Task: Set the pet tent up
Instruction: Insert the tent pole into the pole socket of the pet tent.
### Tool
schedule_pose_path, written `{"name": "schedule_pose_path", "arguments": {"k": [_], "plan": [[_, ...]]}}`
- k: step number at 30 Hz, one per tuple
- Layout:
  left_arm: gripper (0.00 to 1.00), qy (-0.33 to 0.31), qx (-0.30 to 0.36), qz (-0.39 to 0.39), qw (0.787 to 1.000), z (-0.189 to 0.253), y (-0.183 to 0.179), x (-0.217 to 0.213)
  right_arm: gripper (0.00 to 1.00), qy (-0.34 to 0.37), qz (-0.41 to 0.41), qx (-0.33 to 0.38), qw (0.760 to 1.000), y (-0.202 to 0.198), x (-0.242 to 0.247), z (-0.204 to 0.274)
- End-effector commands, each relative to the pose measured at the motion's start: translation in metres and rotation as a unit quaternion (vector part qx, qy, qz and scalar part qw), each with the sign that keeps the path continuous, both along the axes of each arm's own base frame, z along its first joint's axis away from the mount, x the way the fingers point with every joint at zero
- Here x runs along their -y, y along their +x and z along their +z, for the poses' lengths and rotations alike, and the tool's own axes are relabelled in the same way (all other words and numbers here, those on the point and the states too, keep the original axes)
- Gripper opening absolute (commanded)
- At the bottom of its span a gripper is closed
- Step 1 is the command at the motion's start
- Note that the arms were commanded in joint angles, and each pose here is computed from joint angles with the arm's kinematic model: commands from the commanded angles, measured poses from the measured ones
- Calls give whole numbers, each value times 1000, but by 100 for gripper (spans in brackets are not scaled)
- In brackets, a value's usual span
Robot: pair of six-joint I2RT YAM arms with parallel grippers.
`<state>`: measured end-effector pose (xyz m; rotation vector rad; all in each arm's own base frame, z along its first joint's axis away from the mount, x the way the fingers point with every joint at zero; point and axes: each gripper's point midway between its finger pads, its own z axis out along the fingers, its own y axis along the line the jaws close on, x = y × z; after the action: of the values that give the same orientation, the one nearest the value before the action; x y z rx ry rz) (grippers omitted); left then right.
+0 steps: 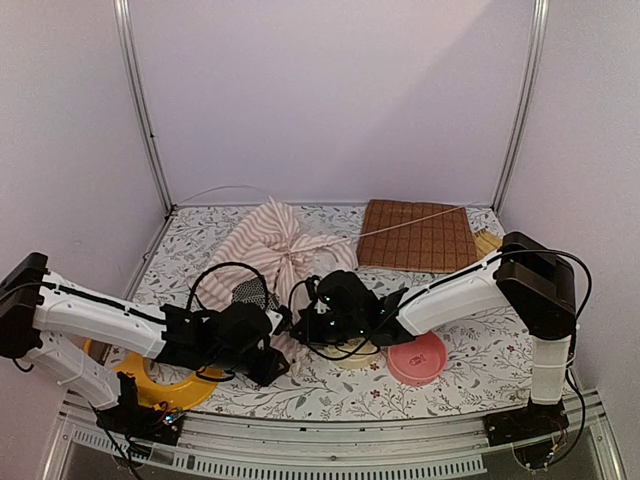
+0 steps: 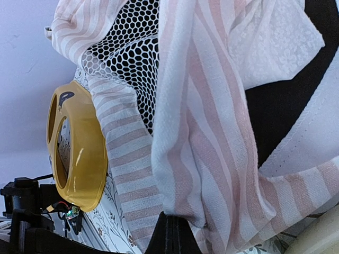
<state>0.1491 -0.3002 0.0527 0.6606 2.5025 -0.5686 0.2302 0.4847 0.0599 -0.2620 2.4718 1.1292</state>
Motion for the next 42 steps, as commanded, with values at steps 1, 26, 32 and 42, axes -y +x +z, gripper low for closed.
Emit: {"name": "schedule_pose_path", "arguments": {"k": [1, 26, 32, 42], "plan": [[24, -6, -2, -11, 1000, 0, 2, 17, 0, 17, -6, 26, 999, 9, -7, 16], [23, -51, -44, 33, 997, -14, 10, 25, 0, 17, -8, 26, 999, 9, -7, 17], [19, -29, -43, 46, 998, -23, 13, 19, 0, 17, -8, 26, 999, 9, -6, 18], [0, -49, -39, 47, 997, -15, 15, 24, 0, 14, -8, 28, 999, 9, -5, 17]]}}
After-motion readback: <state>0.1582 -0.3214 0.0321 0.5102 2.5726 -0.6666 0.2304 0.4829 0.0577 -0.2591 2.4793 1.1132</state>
